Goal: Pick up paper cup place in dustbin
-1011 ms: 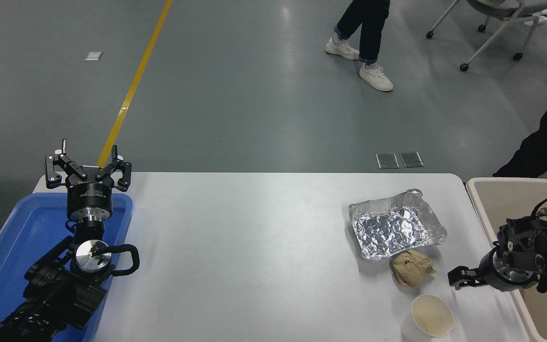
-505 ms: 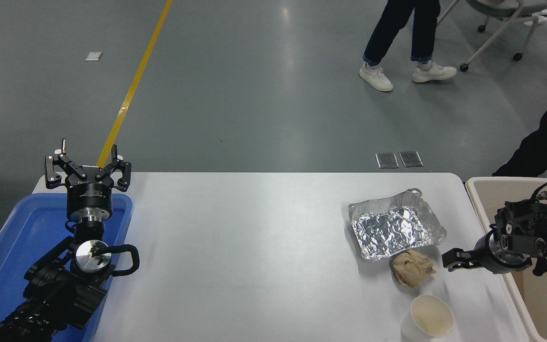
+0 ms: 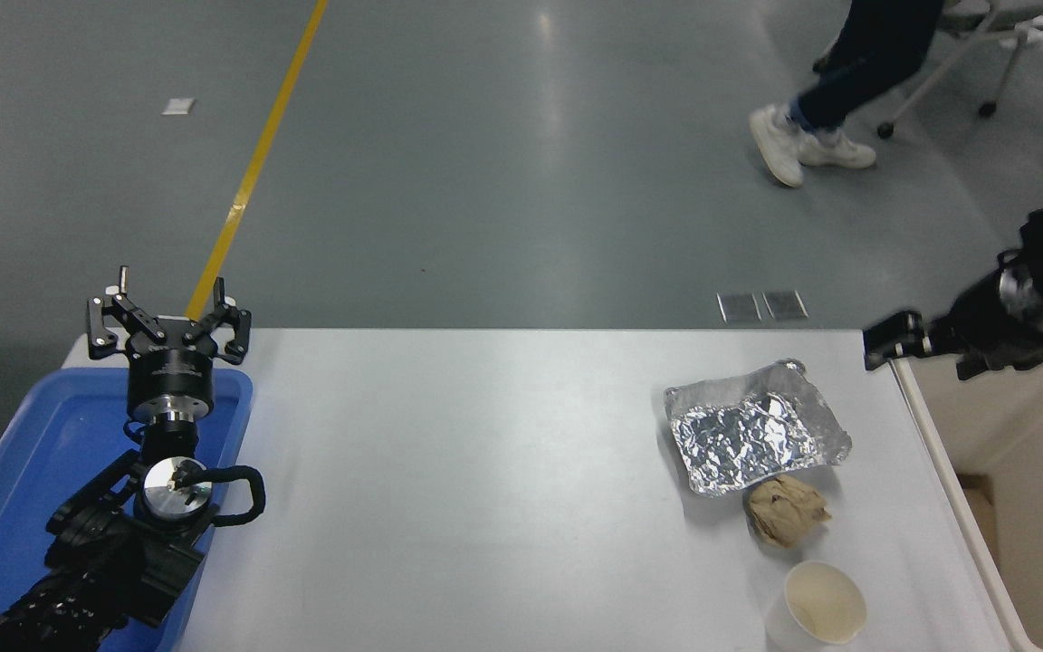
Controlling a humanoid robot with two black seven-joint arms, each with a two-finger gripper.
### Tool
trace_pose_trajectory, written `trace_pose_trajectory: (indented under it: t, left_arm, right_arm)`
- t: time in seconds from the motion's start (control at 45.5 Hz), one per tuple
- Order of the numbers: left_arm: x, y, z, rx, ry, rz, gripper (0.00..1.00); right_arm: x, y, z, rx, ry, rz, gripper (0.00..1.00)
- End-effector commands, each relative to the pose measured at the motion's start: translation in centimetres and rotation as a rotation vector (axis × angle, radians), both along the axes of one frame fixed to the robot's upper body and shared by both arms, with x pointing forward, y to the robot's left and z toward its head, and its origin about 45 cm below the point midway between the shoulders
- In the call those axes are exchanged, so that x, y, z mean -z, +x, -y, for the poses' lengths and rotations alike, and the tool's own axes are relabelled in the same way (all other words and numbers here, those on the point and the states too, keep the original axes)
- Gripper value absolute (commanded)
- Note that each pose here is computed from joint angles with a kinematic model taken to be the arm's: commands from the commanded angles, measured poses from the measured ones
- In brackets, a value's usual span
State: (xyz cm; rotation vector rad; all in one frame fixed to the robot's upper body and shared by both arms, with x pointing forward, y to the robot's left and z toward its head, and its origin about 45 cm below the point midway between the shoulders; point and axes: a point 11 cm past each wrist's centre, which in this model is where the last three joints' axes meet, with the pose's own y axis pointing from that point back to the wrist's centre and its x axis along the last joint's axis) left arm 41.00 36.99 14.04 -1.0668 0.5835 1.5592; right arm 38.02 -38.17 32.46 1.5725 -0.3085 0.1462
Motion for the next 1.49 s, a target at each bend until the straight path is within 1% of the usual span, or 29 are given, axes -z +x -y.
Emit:
trace_pose_trajectory:
  t: [0.0, 0.132, 0.242, 0.33, 0.44, 0.549, 0.703, 0.835, 1.077, 1.209, 1.319, 1.473]
  left_arm:
    - [0.0, 0.0, -0.2, -0.003, 0.002, 0.000, 0.99]
    - [0.0, 0.0, 0.0, 0.001, 0.000, 0.000, 0.99]
    - [-0.1, 0.0, -0.1, -0.001, 0.002, 0.001, 0.99]
    - [0.0, 0.0, 0.0, 0.001, 0.000, 0.000, 0.99]
    - [-0.1, 0.0, -0.1, -0.001, 0.002, 0.001, 0.99]
    - [0.0, 0.0, -0.1, 0.000, 0.002, 0.000, 0.99]
    - [0.0, 0.0, 0.0, 0.002, 0.000, 0.000, 0.99]
    - [0.0, 0.0, -0.1, 0.000, 0.002, 0.000, 0.99]
    - [0.0, 0.0, 0.0, 0.003, 0.001, 0.000, 0.99]
    - [0.0, 0.0, 0.0, 0.003, 0.001, 0.000, 0.99]
    - [0.0, 0.0, 0.0, 0.003, 0.001, 0.000, 0.99]
    - [0.0, 0.0, 0.0, 0.003, 0.001, 0.000, 0.99]
  right_arm:
    - [-5.5, -1.2, -1.5, -0.051, 0.029, 0.018, 1.00]
    - [-6.9, -3.3, -3.3, -0.114, -0.006, -0.017, 1.00]
    - [-6.6, -6.6, -5.9, -0.205, -0.044, -0.111, 1.00]
    - [-6.2, -7.7, -7.3, -0.245, -0.070, -0.160, 1.00]
    - [-5.9, -7.9, -8.6, -0.210, -0.048, -0.196, 1.00]
    - [-4.8, -9.6, -9.0, -0.149, -0.023, -0.279, 1.00]
    - [-4.0, -9.9, -10.2, -0.077, 0.041, -0.318, 1.00]
    - [-2.1, -10.6, -10.2, -0.025, 0.090, -0.382, 1.00]
    - [6.7, -11.8, -7.3, 0.083, 0.052, -0.344, 1.00]
    - [10.9, -13.2, -5.6, 0.049, -0.009, -0.329, 1.00]
    - [13.5, -14.5, -3.9, 0.001, -0.057, -0.346, 1.00]
    - [16.5, -15.7, -3.6, 0.003, -0.049, -0.330, 1.00]
